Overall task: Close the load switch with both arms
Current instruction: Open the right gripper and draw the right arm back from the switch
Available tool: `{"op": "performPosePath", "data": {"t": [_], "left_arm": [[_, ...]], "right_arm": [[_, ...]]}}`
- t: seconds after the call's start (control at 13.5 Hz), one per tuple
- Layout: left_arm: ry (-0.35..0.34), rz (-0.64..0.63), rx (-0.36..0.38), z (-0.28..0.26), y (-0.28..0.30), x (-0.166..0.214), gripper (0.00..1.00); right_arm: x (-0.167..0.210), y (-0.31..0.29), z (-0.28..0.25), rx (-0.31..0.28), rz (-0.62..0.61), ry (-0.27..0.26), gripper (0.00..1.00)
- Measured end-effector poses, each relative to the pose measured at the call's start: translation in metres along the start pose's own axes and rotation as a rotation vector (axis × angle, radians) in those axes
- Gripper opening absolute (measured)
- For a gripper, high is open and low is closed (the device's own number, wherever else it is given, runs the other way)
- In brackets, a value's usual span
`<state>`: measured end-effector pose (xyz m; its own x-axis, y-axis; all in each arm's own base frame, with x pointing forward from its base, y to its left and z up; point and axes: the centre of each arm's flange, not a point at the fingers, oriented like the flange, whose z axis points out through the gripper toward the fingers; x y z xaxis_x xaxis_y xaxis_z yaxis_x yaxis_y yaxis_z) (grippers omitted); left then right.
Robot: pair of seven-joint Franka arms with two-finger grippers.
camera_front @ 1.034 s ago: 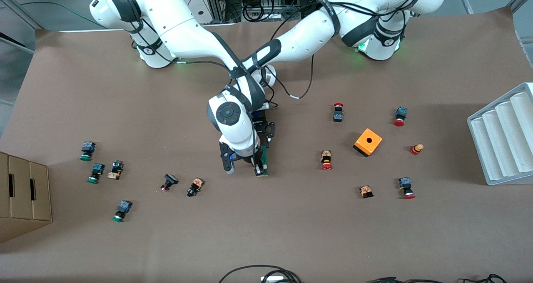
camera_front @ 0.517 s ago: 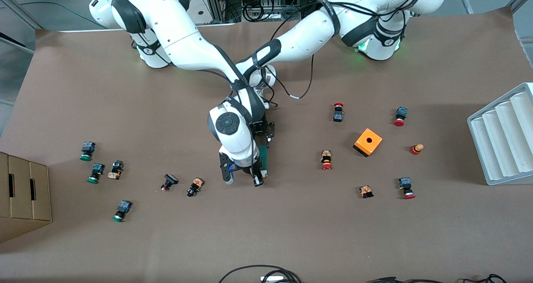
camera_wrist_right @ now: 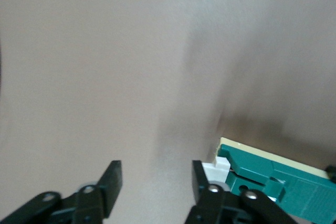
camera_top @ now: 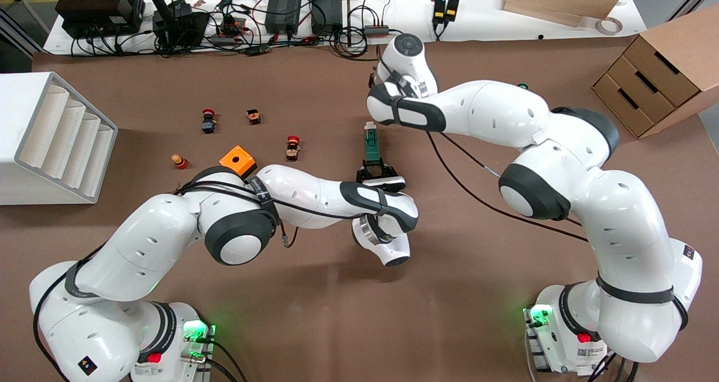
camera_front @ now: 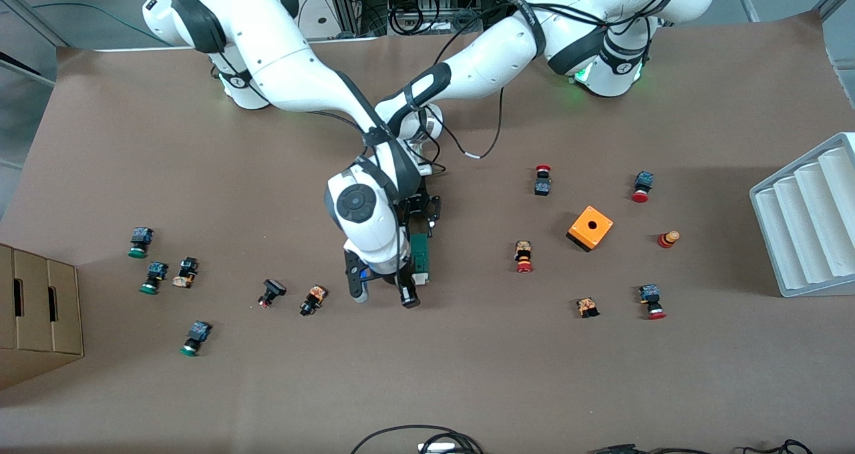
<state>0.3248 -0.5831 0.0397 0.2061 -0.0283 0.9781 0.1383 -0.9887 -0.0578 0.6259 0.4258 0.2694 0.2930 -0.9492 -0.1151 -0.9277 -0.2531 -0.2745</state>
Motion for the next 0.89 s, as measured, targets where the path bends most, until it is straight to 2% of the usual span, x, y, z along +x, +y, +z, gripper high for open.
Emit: {"op": "performPosePath", "data": {"t": [0.07,0.15,0.22,0.37,0.59,0.89], "left_arm": [[0.002,-0.001,0.007,0.002,-0.001,0.0,0.71],[0.002,-0.002,0.009,0.004,-0.002,0.0,0.71],[0.002,-0.002,0.01,0.005,-0.002,0.001,0.75],[0.001,-0.003,0.015,0.008,-0.004,0.001,0.98],[0.0,-0.003,0.016,0.008,-0.004,0.001,1.0],[-0.001,-0.018,0.011,0.008,0.001,0.008,1.0]], "right_arm": [[0.01,-0.007,-0.019,-0.024,-0.031,-0.003,0.78],[0.023,-0.015,-0.042,-0.047,-0.064,-0.009,0.89],[0.038,-0.022,-0.067,-0.071,-0.103,-0.02,0.99],[0.08,-0.032,-0.119,-0.111,-0.191,-0.057,1.0],[0.145,-0.032,-0.181,-0.159,-0.316,-0.1,1.0],[0.206,-0.011,-0.243,-0.208,-0.513,-0.167,1.0]]}}
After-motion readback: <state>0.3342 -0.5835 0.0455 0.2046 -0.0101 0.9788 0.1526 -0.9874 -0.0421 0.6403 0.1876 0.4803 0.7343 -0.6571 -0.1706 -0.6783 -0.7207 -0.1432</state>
